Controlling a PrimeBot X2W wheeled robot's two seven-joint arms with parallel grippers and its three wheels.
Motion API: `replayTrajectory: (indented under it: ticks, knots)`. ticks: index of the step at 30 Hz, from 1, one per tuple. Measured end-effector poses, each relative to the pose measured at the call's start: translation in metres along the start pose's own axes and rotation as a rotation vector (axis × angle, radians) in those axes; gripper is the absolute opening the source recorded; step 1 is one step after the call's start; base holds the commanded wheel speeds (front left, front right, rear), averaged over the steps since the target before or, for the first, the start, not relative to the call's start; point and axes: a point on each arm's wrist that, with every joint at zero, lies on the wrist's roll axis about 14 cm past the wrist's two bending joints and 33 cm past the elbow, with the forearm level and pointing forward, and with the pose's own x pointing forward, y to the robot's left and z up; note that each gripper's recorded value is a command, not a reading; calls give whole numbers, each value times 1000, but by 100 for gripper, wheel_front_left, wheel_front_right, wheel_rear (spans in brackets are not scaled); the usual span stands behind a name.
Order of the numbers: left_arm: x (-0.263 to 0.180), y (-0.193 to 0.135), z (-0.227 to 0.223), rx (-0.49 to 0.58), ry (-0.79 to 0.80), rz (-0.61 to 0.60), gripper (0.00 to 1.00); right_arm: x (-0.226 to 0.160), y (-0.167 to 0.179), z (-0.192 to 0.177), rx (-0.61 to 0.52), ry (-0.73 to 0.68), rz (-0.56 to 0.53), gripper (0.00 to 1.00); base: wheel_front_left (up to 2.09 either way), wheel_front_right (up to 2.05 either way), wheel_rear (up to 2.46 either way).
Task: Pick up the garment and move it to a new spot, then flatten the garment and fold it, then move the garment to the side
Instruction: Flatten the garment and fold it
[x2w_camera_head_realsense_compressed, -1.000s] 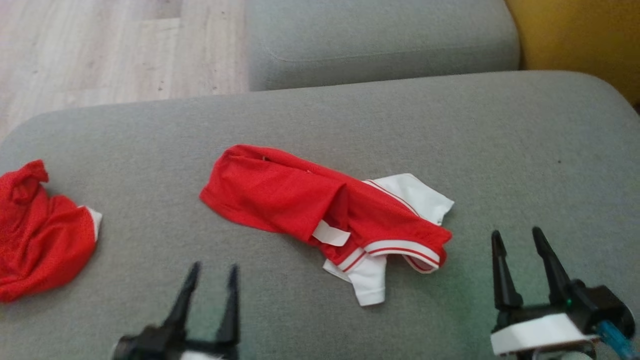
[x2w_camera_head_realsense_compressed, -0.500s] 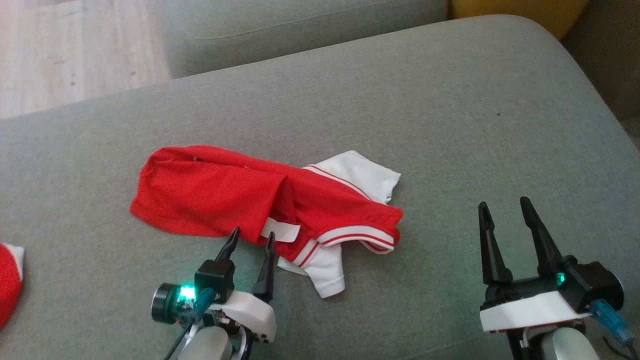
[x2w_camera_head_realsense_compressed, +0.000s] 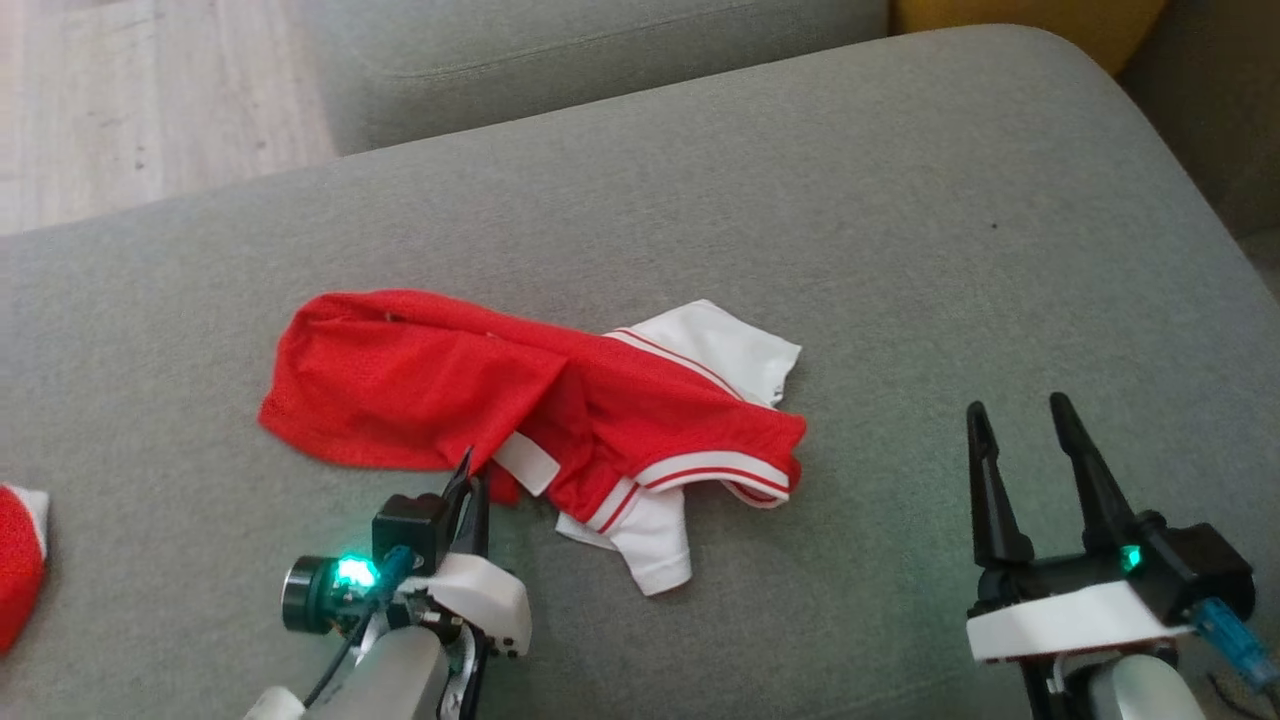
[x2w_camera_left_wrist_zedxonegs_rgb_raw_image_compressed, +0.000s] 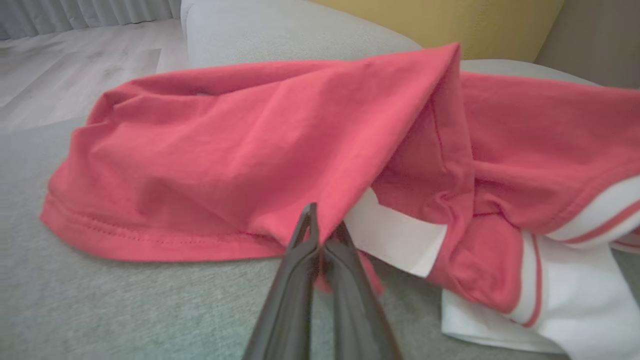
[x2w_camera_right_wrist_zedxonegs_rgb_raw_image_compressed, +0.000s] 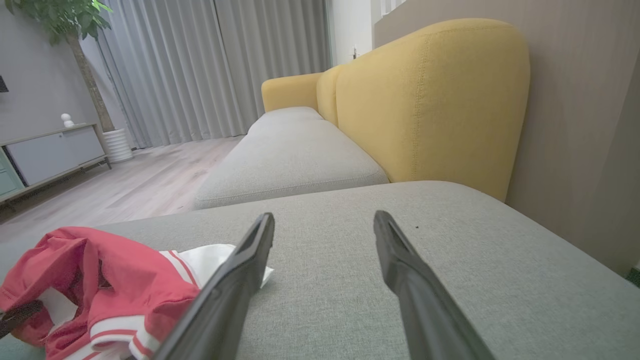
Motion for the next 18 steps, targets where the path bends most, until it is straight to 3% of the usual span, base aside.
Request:
replayTrajectory:
  ticks: [6, 10, 18]
  knots:
    - [-8, 15, 2, 8, -5, 12, 0, 6, 8, 1, 9, -6, 29, 100, 0, 0, 0]
    - [-25, 42, 2, 65, 31, 37, 0, 9, 12, 3, 11, -13, 44, 100, 0, 0, 0]
    - [-115, 92, -17, 226, 239, 93, 0, 10, 31, -6, 22, 12, 107, 100, 0, 0, 0]
